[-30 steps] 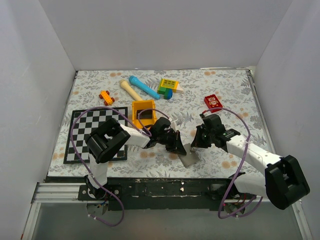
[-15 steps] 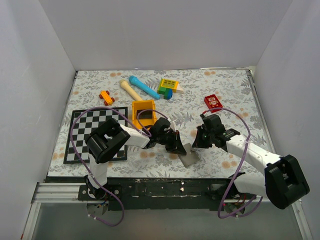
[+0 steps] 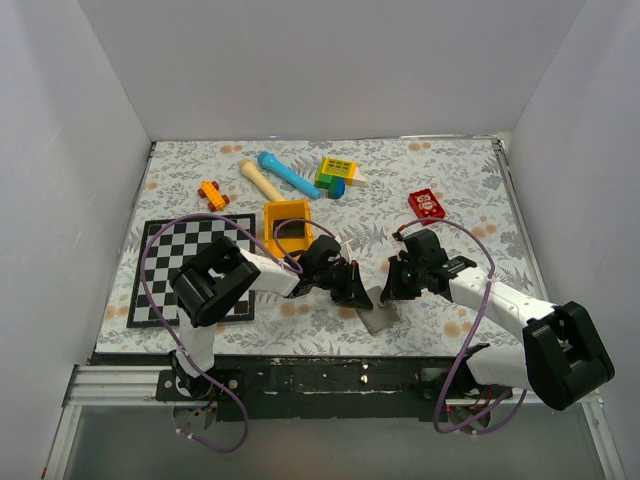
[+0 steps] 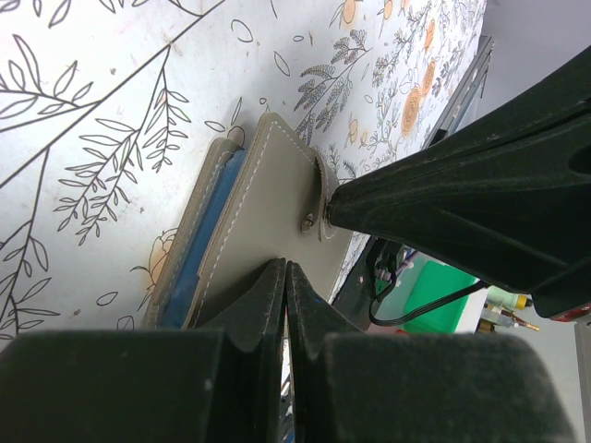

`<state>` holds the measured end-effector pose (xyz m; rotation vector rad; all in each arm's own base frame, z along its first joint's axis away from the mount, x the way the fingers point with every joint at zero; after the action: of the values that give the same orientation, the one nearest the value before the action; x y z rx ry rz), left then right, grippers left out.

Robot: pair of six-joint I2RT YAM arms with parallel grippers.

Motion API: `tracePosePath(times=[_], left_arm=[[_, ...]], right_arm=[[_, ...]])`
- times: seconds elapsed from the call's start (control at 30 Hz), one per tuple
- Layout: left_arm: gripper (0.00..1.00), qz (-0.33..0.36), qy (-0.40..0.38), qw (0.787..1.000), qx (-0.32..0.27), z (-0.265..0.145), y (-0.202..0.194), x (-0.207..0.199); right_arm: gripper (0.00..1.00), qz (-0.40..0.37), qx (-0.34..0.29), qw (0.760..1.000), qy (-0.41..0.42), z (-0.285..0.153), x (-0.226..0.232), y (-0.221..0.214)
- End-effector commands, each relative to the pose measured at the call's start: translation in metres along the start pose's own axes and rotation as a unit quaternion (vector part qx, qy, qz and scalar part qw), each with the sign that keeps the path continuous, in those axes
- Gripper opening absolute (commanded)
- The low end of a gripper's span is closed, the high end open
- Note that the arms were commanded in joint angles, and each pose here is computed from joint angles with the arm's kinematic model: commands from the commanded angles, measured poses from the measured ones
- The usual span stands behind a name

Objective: Put the credit cards into the card holder
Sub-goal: Close the card holder at the center of the board.

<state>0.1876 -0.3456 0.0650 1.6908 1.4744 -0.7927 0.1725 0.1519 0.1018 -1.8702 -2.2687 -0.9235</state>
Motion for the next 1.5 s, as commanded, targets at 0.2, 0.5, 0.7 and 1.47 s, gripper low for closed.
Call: tracePosePath(times=[0.2, 0.5, 0.7, 1.47], left_arm=[[0.00, -0.018, 0.103, 0.993, -0.049, -0.001, 0.005, 0.042], [0.00, -0.017, 0.103, 0.993, -0.048, -0.001, 0.006, 0.043], [0.00, -0.018, 0.103, 0.993, -0.047, -0.001, 0.006, 0.043], [0.00, -0.017, 0.103, 0.993, -0.047, -0.001, 0.009, 0.043]], right_arm=[[0.01, -0.009, 0.004, 1.000, 0.017, -0.002, 0.002, -0.001], [0.01, 0.014, 0.006, 1.000, 0.009, 0.004, -0.003, -0.010], [0.01, 0.018, 0.009, 1.000, 0.015, 0.005, -0.002, -0.011], [0.01, 0.020, 0.032, 0.999, 0.019, -0.002, -0.003, -0.025]])
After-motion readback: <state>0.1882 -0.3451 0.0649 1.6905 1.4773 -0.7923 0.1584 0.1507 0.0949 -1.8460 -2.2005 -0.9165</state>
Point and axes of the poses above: each gripper's point midway between its finger pads, its own z axis out along the fingers, its own x axis along the line the jaws close on, y = z × x, the point moved 7 cm from there along -z, back along the fingers, and after that the axes turned 5 degrees about -z, right-handed, at the moved point
